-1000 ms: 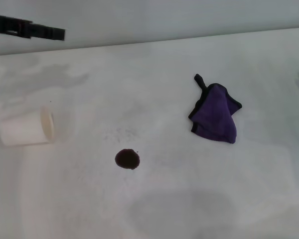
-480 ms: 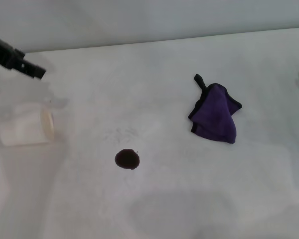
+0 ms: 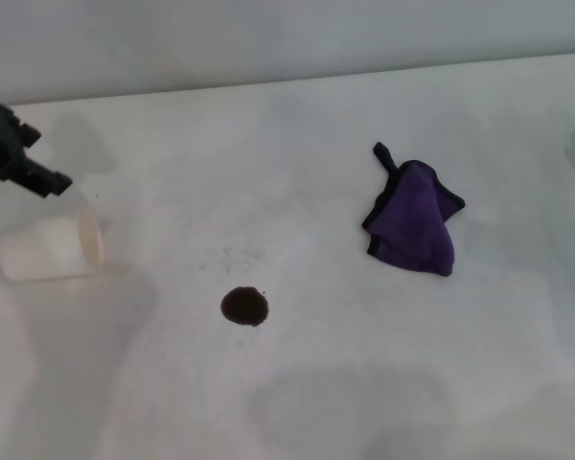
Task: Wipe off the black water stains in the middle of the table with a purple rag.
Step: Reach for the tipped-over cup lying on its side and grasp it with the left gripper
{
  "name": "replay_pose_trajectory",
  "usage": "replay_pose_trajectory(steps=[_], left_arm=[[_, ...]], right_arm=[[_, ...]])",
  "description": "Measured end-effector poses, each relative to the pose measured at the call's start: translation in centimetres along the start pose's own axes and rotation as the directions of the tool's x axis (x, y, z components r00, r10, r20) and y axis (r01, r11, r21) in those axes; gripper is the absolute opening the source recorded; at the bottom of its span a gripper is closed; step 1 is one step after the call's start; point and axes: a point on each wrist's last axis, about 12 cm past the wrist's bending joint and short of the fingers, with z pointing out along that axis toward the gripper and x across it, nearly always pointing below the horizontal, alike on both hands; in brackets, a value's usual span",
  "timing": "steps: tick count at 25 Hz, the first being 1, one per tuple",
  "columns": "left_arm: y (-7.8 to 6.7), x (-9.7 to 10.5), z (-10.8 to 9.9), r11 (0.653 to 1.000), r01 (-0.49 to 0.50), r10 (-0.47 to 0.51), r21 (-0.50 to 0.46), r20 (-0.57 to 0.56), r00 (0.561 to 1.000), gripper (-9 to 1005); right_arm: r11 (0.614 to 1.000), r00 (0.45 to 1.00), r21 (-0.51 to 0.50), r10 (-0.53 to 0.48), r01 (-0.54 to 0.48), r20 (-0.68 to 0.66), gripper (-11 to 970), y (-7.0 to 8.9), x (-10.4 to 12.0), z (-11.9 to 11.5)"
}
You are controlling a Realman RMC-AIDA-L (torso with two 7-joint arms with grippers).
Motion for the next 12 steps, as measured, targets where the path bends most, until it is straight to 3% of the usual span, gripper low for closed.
replay_pose_trajectory(steps=[12], left_arm=[[-0.2,2.8,0.7,0.988,-0.156,0.156,0.019,0.001,0.988,814]], right_arm=[[0.999,0.999,0.04,0.038,-0.037,-0.028,869,0.2,-0.2,0.9]])
